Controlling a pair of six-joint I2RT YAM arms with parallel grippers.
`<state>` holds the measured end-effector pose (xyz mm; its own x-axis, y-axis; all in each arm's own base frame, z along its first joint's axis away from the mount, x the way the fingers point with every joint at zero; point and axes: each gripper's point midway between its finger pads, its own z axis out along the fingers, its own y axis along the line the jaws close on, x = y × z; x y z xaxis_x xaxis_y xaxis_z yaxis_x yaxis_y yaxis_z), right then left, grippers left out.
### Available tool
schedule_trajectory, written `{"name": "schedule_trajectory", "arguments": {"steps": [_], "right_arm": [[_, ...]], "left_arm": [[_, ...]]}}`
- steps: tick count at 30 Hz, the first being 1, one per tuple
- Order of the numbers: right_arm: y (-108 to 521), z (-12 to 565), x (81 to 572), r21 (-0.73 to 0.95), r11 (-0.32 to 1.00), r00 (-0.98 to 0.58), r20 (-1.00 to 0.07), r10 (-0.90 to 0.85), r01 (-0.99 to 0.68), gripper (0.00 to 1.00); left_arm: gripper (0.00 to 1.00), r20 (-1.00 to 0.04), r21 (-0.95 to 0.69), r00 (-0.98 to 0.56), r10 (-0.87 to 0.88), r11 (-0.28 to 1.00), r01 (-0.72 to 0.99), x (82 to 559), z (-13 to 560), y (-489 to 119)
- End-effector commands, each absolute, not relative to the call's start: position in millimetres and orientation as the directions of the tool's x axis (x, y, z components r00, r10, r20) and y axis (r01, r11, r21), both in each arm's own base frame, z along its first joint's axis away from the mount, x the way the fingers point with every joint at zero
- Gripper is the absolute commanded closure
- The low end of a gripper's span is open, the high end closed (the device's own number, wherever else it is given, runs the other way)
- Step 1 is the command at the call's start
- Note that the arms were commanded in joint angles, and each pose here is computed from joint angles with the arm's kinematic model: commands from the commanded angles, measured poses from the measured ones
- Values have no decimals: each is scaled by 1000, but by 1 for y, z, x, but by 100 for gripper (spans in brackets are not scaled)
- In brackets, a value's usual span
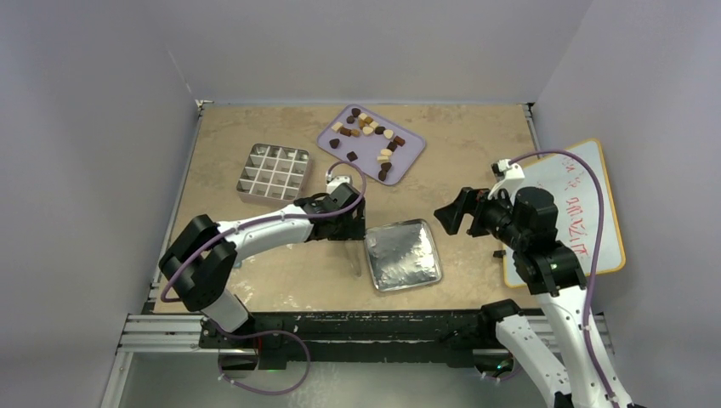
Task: Pack the chocolate
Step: Pick up the clamp at the center of the board.
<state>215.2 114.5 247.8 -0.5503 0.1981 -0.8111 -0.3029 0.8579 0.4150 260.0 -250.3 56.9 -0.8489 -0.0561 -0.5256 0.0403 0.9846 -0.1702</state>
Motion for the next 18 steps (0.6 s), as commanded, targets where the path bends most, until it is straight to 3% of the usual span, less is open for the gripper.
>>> {"name": "schedule_trajectory", "arguments": {"steps": [1,10,18], "right_arm": [[114,250,211,411,855,-537,-820,195,-317,1],[112,248,212,405,863,-549,-814,190,-302,1],[109,243,214,394,875,-559,-809,183,-283,1]], "left_arm": [[17,-589,-238,-800,-116,971,34,282,74,-270],[26,-507,-196,-858,-82,980,22,270,37,-269],[32,-513,-127,-856,-54,992,14,259,38,-244]]}}
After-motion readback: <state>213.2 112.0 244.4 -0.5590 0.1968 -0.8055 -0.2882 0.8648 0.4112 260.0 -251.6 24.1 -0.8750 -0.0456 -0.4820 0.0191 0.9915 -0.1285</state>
